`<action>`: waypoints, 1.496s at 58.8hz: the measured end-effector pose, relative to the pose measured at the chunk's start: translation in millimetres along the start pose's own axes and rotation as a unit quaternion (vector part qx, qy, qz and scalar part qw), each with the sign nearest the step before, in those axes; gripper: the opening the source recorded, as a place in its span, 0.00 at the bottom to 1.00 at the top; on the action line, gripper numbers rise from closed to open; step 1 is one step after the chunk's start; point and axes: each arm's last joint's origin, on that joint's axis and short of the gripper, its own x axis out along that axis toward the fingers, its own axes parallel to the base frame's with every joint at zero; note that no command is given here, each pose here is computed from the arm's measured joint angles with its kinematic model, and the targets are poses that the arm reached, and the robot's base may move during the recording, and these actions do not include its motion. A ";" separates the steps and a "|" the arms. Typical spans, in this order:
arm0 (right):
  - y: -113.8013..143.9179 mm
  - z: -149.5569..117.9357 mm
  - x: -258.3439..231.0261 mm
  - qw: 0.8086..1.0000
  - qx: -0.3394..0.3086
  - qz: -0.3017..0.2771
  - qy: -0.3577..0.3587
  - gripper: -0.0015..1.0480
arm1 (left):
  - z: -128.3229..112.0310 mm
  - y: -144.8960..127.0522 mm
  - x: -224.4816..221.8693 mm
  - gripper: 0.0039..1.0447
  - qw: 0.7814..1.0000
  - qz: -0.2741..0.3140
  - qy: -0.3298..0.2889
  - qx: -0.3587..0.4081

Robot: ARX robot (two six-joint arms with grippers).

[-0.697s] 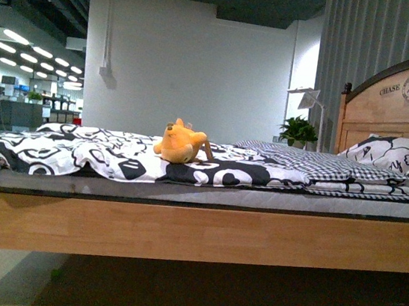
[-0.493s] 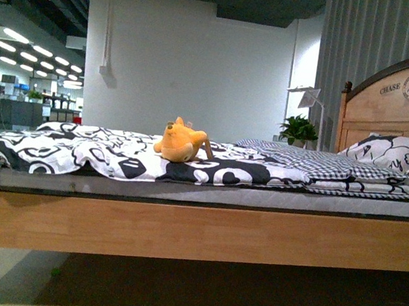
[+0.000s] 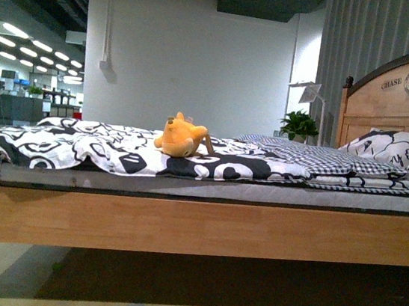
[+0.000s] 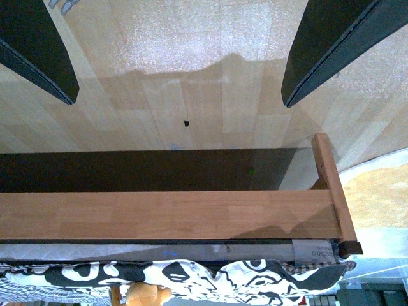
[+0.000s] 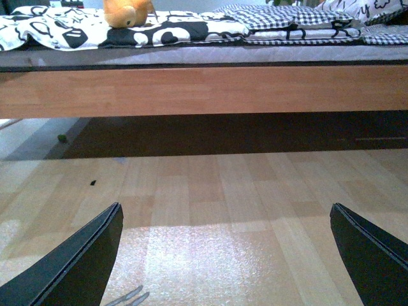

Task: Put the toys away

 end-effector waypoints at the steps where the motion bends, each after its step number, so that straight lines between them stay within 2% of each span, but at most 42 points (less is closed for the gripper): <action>1: 0.0 0.0 0.0 1.000 0.000 0.000 0.000 0.94 | 0.0 0.0 0.0 0.94 1.000 0.000 0.000 0.000; 88: 0.0 0.0 0.0 1.000 0.000 0.000 0.000 0.94 | 0.0 0.0 0.0 0.94 1.000 0.000 0.000 0.000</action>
